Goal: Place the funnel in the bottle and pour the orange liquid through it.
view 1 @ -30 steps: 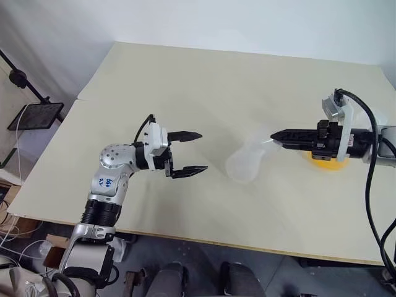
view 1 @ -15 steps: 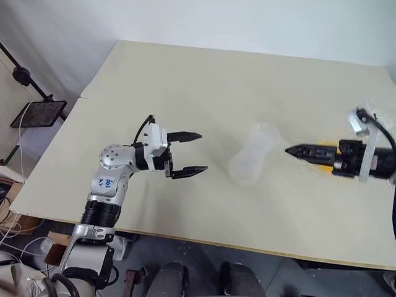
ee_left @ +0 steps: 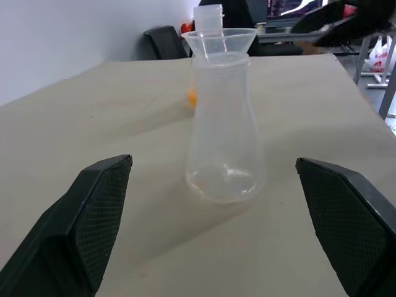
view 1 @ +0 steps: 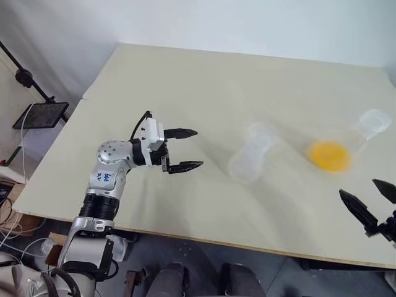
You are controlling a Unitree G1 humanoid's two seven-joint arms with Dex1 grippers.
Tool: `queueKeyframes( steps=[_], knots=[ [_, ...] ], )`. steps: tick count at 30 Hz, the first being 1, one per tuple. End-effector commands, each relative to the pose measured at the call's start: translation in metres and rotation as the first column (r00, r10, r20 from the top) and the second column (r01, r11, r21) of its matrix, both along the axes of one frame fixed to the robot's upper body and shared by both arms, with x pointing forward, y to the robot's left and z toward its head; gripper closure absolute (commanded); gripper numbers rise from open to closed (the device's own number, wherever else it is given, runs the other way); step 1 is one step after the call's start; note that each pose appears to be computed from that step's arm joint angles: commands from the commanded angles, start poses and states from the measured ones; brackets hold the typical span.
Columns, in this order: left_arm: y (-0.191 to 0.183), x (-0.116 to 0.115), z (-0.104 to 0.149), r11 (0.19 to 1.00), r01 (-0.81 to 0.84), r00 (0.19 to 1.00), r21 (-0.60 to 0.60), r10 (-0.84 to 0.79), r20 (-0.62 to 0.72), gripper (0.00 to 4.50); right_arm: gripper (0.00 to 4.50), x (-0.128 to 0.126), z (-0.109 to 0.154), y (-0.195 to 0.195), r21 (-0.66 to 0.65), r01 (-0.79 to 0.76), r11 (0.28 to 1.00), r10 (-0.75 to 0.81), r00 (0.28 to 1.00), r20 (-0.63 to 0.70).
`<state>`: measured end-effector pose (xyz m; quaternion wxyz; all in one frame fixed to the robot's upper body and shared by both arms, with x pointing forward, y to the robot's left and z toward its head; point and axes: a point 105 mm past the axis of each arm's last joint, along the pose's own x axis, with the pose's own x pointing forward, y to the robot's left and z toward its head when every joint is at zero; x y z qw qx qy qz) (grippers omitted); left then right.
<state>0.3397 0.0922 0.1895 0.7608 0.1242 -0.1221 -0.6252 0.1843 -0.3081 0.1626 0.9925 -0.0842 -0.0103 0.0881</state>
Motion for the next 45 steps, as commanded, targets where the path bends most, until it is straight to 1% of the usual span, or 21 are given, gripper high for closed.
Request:
queueKeyframes(
  steps=[1, 3, 5, 7, 9, 12, 13, 16, 18, 20, 23, 25, 28, 32, 34, 40, 45],
  knots=[
    [-0.001, -0.002, 0.011, 1.0, 0.012, 0.999, -0.009, -0.012, 0.042, 0.0, 0.02, -0.008, 0.006, 0.0, -0.057, 0.048, 0.997, -0.041, 0.992, 0.117],
    [-0.001, -0.003, 0.011, 1.0, 0.011, 0.999, -0.009, -0.011, 0.042, 0.0, 0.02, -0.008, 0.001, -0.001, -0.066, 0.086, 0.994, -0.076, 0.987, 0.139],
    [-0.001, -0.002, 0.012, 1.0, 0.006, 0.999, -0.014, -0.005, 0.043, 0.0, 0.02, -0.001, 0.004, 0.0, -0.062, 0.112, 0.992, -0.099, 0.979, 0.175],
    [-0.001, -0.002, 0.013, 1.0, 0.002, 0.999, -0.022, -0.001, 0.046, 0.0, 0.02, 0.01, 0.012, 0.001, -0.034, 0.125, 0.992, -0.114, 0.97, 0.216],
    [-0.003, -0.003, 0.014, 1.0, 0.004, 0.999, -0.029, -0.003, 0.044, 0.0, 0.02, 0.022, 0.018, 0.003, -0.017, 0.116, 0.993, -0.109, 0.967, 0.229],
    [-0.006, -0.004, 0.014, 0.999, 0.009, 0.999, -0.036, -0.008, 0.04, 0.0, 0.02, 0.039, 0.031, -0.006, 0.069, 0.132, 0.989, -0.146, 0.955, 0.256],
    [-0.007, -0.005, 0.013, 0.999, 0.013, 0.999, -0.036, -0.012, 0.039, 0.0, 0.02, 0.044, 0.032, -0.01, 0.094, 0.145, 0.985, -0.164, 0.956, 0.245],
    [-0.01, -0.008, 0.013, 0.999, 0.024, 0.999, -0.041, -0.022, 0.037, 0.0, 0.02, 0.065, 0.033, -0.015, 0.095, 0.116, 0.989, -0.133, 0.971, 0.201],
    [-0.012, -0.01, 0.013, 0.998, 0.032, 0.999, -0.045, -0.03, 0.032, 0.0, 0.02, 0.079, 0.032, -0.023, 0.146, 0.123, 0.982, -0.147, 0.974, 0.169],
    [-0.012, -0.011, 0.013, 0.998, 0.034, 0.999, -0.046, -0.033, 0.032, 0.0, 0.02, 0.089, 0.036, -0.028, 0.133, 0.128, 0.983, -0.15, 0.973, 0.176],
    [-0.012, -0.013, 0.013, 0.998, 0.032, 0.999, -0.048, -0.03, 0.033, 0.0, 0.02, 0.104, 0.038, -0.042, 0.11, 0.186, 0.976, -0.203, 0.965, 0.164],
    [-0.012, -0.014, 0.014, 0.998, 0.03, 0.999, -0.048, -0.028, 0.033, 0.0, 0.02, 0.108, 0.038, -0.044, 0.105, 0.192, 0.976, -0.208, 0.964, 0.166],
    [-0.011, -0.015, 0.014, 0.998, 0.027, 0.999, -0.049, -0.025, 0.034, 0.0, 0.02, 0.115, 0.041, -0.042, 0.139, 0.176, 0.974, -0.2, 0.962, 0.184],
    [-0.011, -0.016, 0.016, 0.999, 0.023, 0.999, -0.049, -0.021, 0.035, 0.0, 0.02, 0.125, 0.039, -0.044, 0.157, 0.19, 0.969, -0.216, 0.961, 0.174],
    [-0.012, -0.016, 0.017, 0.999, 0.023, 0.999, -0.048, -0.021, 0.037, 0.0, 0.02, 0.131, 0.038, -0.043, 0.177, 0.17, 0.969, -0.2, 0.965, 0.168],
    [-0.013, -0.016, 0.018, 0.999, 0.029, 0.999, -0.044, -0.027, 0.044, 0.0, 0.02, 0.145, 0.05, -0.044, 0.19, 0.145, 0.971, -0.182, 0.965, 0.191],
    [-0.014, -0.016, 0.018, 0.999, 0.031, 0.999, -0.043, -0.029, 0.044, 0.0, 0.02, 0.153, 0.057, -0.043, 0.187, 0.14, 0.972, -0.179, 0.961, 0.212]
  ],
)
